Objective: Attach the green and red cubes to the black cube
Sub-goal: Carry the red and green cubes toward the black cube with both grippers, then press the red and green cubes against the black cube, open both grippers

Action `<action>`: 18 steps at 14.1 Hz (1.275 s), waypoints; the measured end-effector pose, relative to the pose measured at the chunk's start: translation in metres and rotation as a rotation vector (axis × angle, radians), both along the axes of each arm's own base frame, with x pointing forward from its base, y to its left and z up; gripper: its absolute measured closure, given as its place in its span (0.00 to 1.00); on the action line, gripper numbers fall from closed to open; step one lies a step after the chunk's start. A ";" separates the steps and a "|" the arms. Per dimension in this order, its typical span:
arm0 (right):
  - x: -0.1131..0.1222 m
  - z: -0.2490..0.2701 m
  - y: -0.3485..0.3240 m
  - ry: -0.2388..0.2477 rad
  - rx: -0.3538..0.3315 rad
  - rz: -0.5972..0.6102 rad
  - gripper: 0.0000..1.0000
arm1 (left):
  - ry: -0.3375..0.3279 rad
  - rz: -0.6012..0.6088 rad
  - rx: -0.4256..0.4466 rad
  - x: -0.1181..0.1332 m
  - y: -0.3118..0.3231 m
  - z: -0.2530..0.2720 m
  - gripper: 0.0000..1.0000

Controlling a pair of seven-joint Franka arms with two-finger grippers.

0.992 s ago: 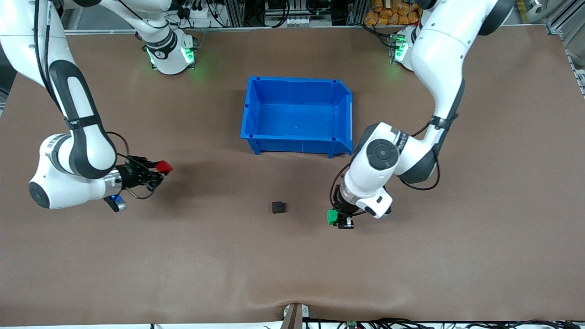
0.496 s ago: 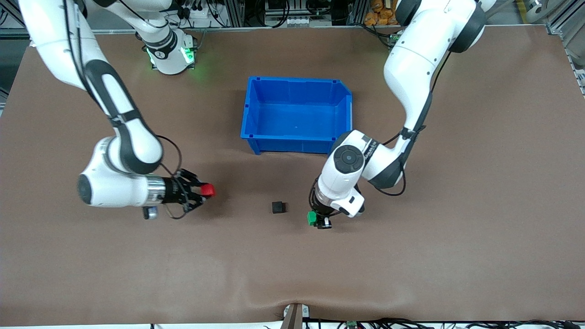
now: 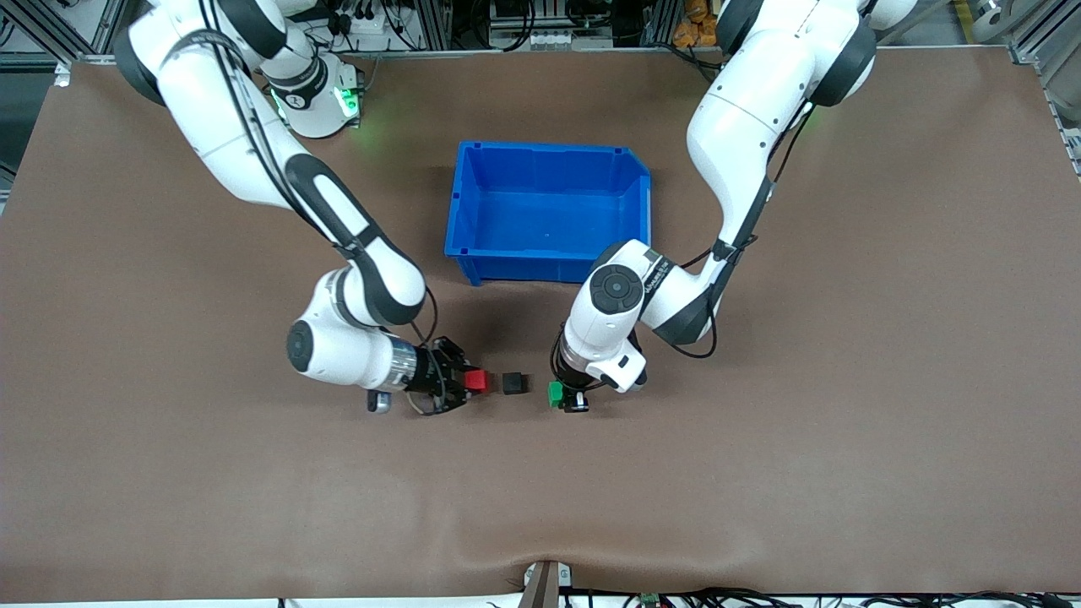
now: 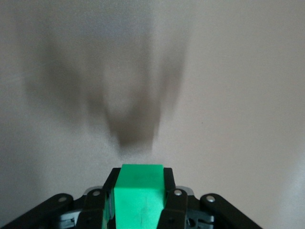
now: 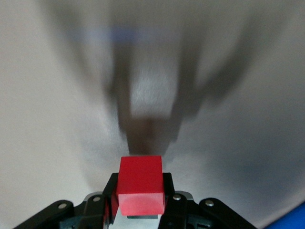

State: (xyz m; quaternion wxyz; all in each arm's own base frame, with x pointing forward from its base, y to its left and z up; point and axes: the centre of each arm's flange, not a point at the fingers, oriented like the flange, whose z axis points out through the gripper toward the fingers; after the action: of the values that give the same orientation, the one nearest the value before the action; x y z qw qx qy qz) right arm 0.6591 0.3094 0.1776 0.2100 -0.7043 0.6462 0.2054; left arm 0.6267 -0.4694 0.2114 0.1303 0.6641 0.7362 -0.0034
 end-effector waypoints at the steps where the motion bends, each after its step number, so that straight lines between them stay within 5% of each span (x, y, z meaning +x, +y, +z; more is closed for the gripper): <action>1: 0.001 -0.002 0.003 0.000 0.001 0.000 0.60 | 0.003 -0.015 0.006 -0.002 -0.001 -0.005 0.60; 11: -0.001 -0.012 0.012 -0.026 -0.011 -0.025 0.60 | 0.014 -0.078 0.020 -0.022 -0.021 -0.029 0.60; 16: -0.001 -0.021 0.007 -0.018 -0.046 0.013 0.16 | -0.018 -0.096 -0.001 -0.023 -0.027 -0.030 0.60; 18: 0.005 -0.006 -0.003 0.042 -0.050 0.069 0.00 | -0.026 -0.135 0.005 -0.026 -0.030 -0.033 0.60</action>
State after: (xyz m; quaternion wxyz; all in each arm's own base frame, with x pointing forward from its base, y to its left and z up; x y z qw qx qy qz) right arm 0.6643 0.3060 0.1720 0.1716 -0.7268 0.6308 0.2109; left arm 0.6007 -0.4995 0.1782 0.1376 0.7126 0.6879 -0.0016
